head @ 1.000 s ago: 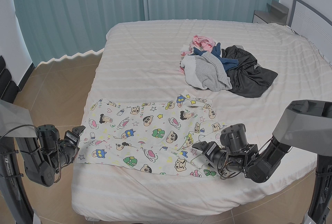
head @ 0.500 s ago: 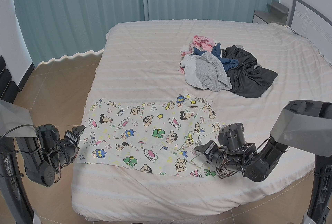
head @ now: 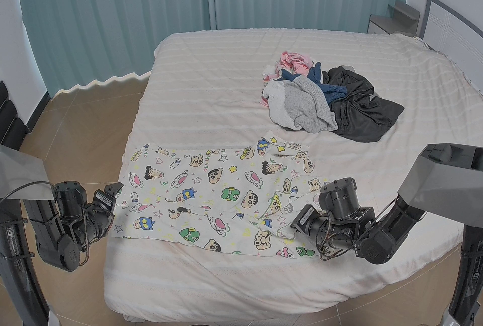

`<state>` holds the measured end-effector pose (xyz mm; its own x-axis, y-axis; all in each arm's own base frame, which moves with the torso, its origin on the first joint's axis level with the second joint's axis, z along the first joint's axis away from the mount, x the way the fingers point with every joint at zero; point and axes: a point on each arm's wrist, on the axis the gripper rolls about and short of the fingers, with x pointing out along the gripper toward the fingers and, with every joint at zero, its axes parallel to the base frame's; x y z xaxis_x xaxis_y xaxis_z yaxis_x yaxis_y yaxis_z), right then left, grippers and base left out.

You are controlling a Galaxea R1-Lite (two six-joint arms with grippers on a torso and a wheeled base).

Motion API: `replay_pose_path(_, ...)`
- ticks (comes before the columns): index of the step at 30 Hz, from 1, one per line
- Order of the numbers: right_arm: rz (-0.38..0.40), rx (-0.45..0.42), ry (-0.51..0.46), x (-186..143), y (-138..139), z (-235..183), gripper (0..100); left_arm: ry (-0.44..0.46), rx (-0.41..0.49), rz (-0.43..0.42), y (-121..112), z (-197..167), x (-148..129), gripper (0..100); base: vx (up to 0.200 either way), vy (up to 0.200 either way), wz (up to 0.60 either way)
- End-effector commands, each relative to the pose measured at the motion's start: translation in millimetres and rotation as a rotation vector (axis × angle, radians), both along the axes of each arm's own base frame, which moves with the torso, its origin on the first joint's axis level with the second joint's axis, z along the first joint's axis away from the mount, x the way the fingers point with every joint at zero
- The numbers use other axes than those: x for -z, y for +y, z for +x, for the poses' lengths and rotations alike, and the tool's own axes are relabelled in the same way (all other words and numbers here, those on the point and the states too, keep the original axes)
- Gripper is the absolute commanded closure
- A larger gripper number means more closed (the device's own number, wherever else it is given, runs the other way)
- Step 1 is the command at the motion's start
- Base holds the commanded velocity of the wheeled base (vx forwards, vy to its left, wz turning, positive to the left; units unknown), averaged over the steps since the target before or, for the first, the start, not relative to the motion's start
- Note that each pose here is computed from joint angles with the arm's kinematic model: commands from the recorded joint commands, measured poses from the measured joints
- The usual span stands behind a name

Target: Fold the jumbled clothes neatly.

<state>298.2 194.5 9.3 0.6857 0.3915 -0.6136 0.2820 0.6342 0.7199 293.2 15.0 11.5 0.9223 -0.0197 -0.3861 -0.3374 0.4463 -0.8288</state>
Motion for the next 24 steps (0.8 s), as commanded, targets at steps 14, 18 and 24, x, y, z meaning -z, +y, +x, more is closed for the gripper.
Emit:
replay_pose_path(14, -0.007, -0.044, 0.015, -54, 17, -5, 100, 0.001, -0.001, 0.0, 1, 0, 1, 0, 0.0, 0.0, 0.0)
replay_pose_path(18, -0.022, -0.061, 0.033, -61, 21, -8, 100, 0.003, -0.001, 0.0, 0, 0, 1, 0, 0.0, 0.0, 0.0)
replay_pose_path(24, -0.07, -0.097, 0.098, -65, 27, -23, 100, 0.004, 0.0, 0.0, 0, -1, 1, 0, 0.0, 0.0, 0.0)
